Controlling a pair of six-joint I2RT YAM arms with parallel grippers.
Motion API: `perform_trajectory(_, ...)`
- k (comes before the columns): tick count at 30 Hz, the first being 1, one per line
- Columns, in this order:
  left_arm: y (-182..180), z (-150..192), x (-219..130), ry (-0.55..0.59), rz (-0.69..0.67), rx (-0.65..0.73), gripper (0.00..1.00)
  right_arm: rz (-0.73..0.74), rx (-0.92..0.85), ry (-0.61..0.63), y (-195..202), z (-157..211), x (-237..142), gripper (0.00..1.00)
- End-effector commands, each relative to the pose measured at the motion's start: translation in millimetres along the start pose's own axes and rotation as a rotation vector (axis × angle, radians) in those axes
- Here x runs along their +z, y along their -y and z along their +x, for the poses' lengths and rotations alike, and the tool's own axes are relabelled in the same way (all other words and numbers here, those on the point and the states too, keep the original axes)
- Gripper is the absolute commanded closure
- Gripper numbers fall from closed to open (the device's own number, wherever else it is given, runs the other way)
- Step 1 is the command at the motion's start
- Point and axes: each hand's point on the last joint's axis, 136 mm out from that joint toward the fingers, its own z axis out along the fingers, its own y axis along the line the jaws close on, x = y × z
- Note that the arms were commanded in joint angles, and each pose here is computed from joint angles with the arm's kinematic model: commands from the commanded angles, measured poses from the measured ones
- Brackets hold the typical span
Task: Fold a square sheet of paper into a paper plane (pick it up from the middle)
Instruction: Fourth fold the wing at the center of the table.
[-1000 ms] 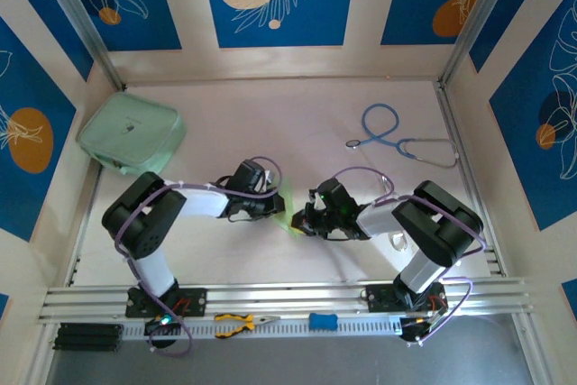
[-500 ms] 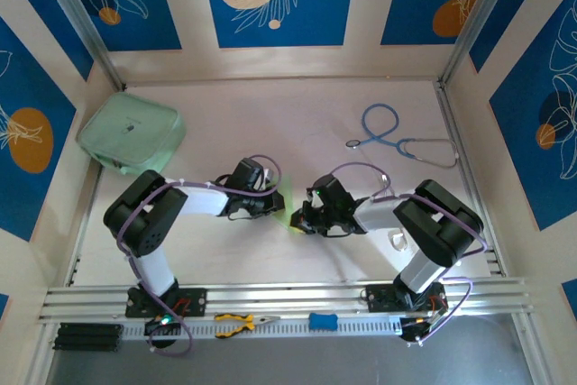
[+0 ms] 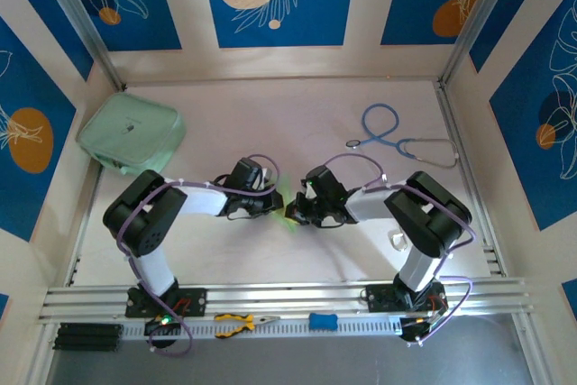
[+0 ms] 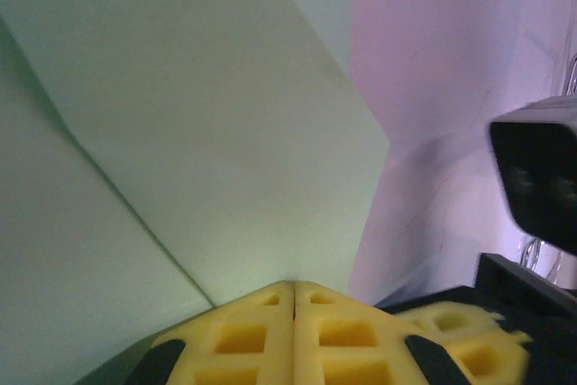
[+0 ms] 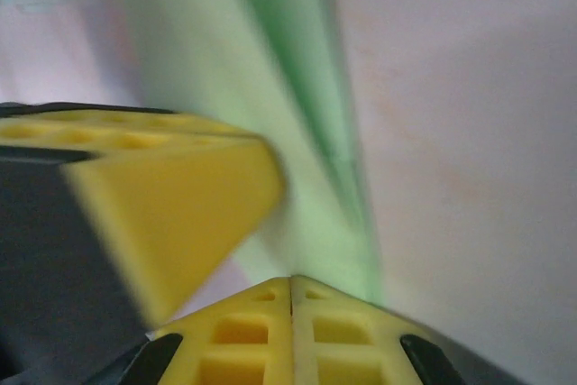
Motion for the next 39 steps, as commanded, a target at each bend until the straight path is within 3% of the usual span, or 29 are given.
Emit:
perform_trajectory(1,-8,8,-2,-0.027,-0.033,-0.009,0.98,0.134,0.064,-0.045,46,18,4,1.00)
perform_trajectory(7,-4,-5,-1,-0.010,-0.031,-0.003,0.97,0.189,0.101,-0.085,71,37,3,1.00)
perform_trajectory(39,-46,-89,-17,0.119,-0.113,-0.077,0.97,0.187,0.110,-0.142,82,50,0,1.00)
